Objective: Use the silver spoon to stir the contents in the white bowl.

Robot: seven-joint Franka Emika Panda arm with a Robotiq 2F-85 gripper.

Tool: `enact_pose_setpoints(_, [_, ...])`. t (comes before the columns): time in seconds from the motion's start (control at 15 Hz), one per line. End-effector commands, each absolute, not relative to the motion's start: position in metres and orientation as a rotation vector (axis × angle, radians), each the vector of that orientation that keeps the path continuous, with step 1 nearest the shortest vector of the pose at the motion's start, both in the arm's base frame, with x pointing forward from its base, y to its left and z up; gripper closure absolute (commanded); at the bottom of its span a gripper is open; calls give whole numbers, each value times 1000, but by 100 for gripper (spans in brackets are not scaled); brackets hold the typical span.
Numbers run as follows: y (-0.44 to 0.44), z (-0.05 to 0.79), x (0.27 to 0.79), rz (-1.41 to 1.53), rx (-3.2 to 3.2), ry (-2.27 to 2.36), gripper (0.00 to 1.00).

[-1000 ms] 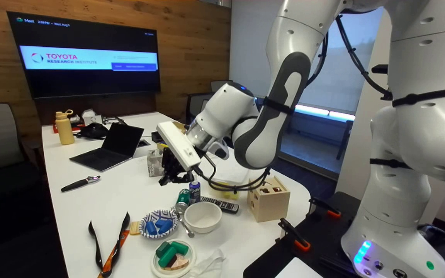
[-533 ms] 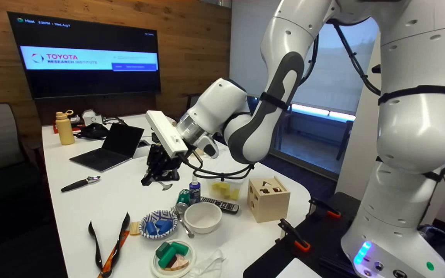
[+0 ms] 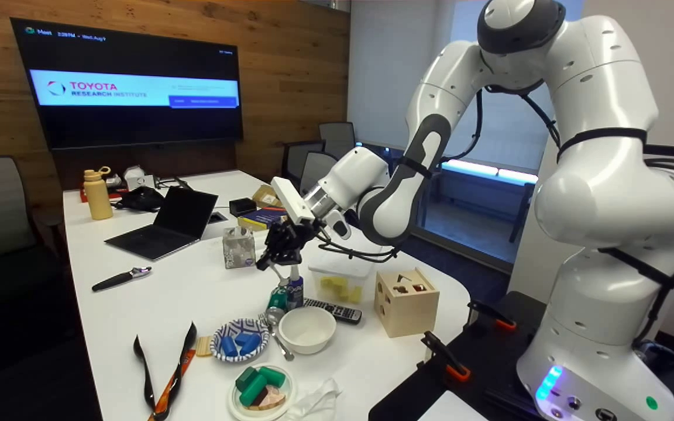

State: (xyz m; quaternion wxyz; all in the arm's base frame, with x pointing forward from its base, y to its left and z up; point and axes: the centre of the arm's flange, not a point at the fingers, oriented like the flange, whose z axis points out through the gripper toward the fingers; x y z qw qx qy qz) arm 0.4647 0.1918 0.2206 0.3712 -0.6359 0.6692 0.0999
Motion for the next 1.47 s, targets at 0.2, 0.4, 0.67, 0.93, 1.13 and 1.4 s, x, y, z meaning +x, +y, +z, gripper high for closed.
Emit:
enact_pose_setpoints(0.2, [93, 120, 434, 384, -1508, 1734, 99])
enact_pose_setpoints(0.4, [84, 99, 420, 458, -1472, 1703, 99])
enact_pose_setpoints(0.67, [95, 82, 407, 521, -1460, 1660, 99])
enact_pose_setpoints(0.93, [103, 63, 406, 570, -1444, 1656, 99])
enact_pose_setpoints(1.13, [107, 54, 409, 556, -1444, 1628, 99])
enact_pose_setpoints(1.4, [103, 55, 420, 468, -1481, 1569, 99])
